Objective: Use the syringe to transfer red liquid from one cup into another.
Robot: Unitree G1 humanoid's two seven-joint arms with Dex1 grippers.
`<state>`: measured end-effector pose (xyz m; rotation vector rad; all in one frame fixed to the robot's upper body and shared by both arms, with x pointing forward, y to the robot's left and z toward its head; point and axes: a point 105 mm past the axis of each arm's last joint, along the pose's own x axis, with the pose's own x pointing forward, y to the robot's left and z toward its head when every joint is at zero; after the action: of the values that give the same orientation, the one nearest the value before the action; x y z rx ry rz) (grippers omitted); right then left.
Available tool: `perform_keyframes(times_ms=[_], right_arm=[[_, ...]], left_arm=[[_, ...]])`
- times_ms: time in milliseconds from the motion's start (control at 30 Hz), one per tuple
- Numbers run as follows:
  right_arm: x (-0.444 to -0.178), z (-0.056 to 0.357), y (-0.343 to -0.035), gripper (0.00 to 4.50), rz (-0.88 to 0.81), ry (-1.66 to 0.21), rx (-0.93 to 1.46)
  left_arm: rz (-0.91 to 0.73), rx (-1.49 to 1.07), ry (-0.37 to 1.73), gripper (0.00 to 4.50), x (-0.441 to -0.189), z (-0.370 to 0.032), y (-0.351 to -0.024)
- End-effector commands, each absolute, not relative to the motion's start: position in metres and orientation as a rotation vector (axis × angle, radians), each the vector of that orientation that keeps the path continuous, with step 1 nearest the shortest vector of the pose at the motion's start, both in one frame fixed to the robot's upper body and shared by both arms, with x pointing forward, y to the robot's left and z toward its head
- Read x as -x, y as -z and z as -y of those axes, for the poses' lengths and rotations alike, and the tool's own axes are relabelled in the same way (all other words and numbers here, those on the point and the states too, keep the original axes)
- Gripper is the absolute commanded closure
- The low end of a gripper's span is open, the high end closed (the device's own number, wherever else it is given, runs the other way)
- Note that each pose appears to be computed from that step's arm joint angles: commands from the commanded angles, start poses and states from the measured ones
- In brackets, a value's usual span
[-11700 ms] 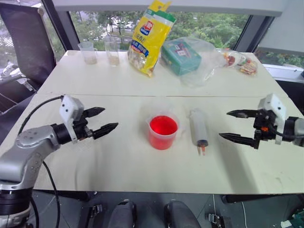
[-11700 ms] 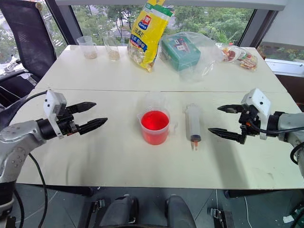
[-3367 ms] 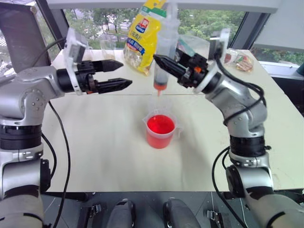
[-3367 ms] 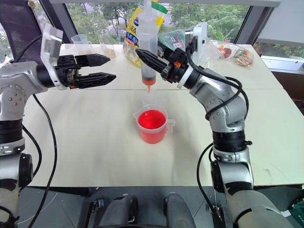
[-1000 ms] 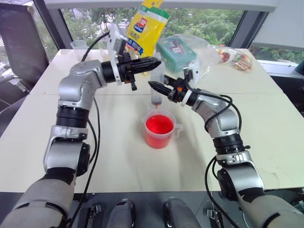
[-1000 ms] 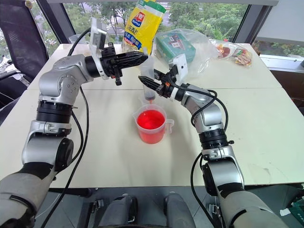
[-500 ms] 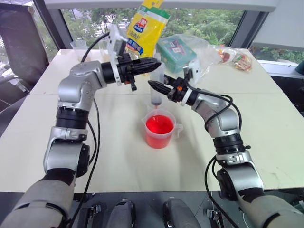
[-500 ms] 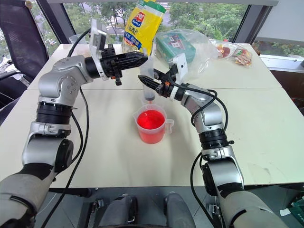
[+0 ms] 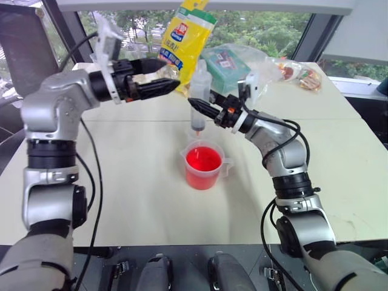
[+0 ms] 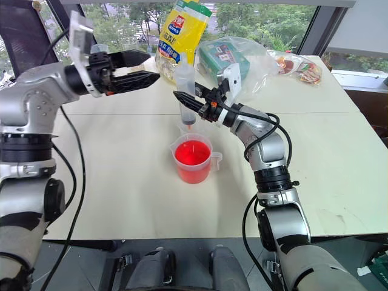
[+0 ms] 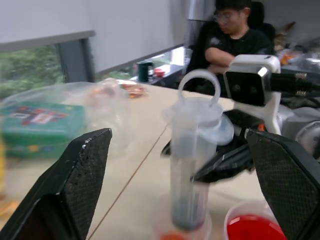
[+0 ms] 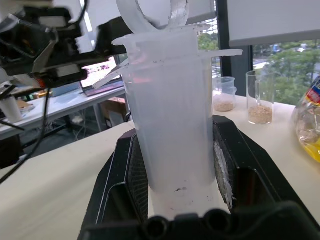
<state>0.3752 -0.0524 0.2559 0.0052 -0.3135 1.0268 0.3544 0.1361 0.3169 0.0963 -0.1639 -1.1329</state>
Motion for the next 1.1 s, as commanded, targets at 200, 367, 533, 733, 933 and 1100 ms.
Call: perform_keyframes(times_ms=[200,367,533,733,933,1100], right_arm=[[-0.373,0.072,-0.342,3.09,0.254,-0.880,-0.023],[-0.396,0.119,-0.330,3.09,-0.162,-0.581,0.049],[-0.403,0.167,-0.270,3.09,-0.492,-0.409,0.097],[-0.404,0.204,-0.191,3.09,-0.767,-0.275,0.082],[-0.405,0.221,-0.151,3.09,-0.889,-0.196,0.028],[-0.406,0.223,-0.138,2.07,-0.926,-0.180,0.030]], left_arm=[[0.154,-0.119,1.101,0.06,-0.335,-0.137,-0.293],[0.138,-0.121,1.082,0.06,-0.329,-0.131,-0.270],[0.133,-0.083,1.083,0.06,-0.321,-0.125,-0.260],[0.127,-0.064,1.072,0.06,-0.316,-0.125,-0.256],[0.121,-0.057,1.059,0.06,-0.314,-0.127,-0.257],[0.121,-0.061,1.051,0.00,-0.315,-0.127,-0.257]])
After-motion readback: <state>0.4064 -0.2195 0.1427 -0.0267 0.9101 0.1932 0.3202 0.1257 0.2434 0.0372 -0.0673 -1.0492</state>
